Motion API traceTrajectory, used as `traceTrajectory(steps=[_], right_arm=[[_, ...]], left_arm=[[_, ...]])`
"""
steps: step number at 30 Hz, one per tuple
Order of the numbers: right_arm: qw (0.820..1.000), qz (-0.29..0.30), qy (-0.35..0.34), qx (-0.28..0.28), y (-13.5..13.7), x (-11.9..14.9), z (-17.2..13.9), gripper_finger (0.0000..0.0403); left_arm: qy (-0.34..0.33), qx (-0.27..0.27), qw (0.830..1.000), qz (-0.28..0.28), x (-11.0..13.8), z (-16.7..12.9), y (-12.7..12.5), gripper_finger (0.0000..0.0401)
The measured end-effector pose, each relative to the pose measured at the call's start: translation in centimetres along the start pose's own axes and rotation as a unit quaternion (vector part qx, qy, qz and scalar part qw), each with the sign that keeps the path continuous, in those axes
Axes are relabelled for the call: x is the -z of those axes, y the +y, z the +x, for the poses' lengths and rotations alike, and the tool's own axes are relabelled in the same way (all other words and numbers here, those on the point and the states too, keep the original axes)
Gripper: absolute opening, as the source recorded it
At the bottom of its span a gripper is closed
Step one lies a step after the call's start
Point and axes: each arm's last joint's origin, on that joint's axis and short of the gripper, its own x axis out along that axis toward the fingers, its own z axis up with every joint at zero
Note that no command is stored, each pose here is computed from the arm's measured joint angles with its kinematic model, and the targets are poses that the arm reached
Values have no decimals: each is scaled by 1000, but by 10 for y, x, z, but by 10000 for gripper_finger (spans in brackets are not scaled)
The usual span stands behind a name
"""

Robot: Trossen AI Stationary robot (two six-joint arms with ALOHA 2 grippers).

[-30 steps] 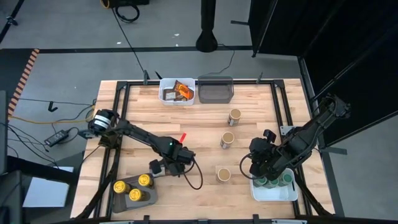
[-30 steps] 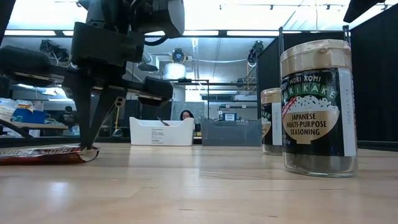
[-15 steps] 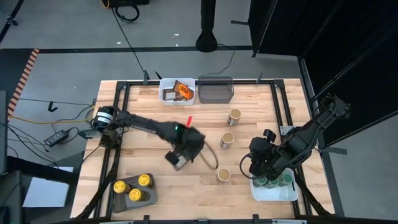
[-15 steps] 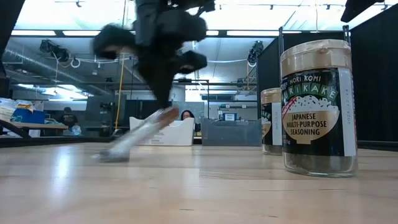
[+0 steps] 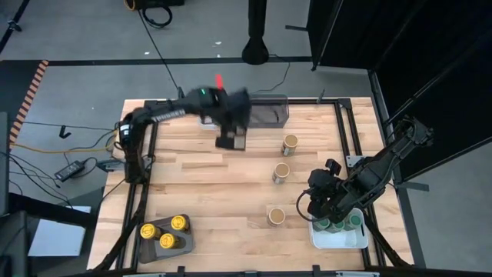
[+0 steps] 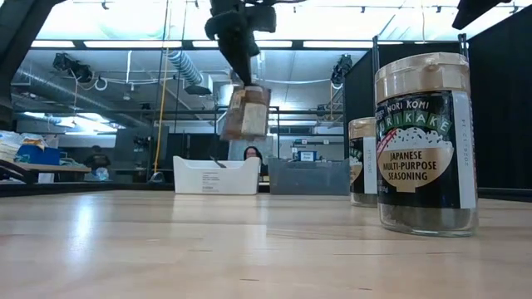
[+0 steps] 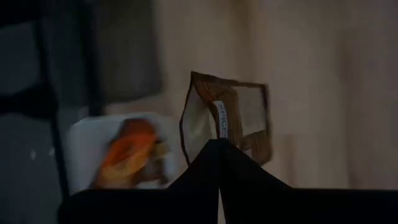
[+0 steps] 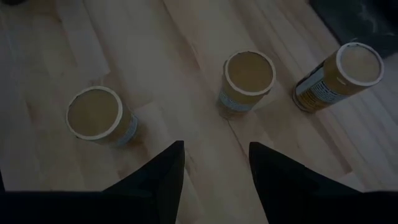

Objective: Sort spices by type
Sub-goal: Put the orange seasoning pack into the top white bin

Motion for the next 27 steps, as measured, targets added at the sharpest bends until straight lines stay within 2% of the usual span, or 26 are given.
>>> traceTrajectory(steps=[6,12,19,27], right_arm=[[1000,-4,-8,5,0,0,0,190],[1000,-4,-8,5,0,0,0,190],[1000,-4,-8,6,-1,0,0,190],[1000,-4,-8,6,-1,0,0,190]], left_arm=[[-9,-72,994,-79,29,-27,68,0],[13,-88,986,-143,63,-24,107,0],[58,-63,981,-172,88,5,118,0],[119,-16,979,-167,110,45,110,16]])
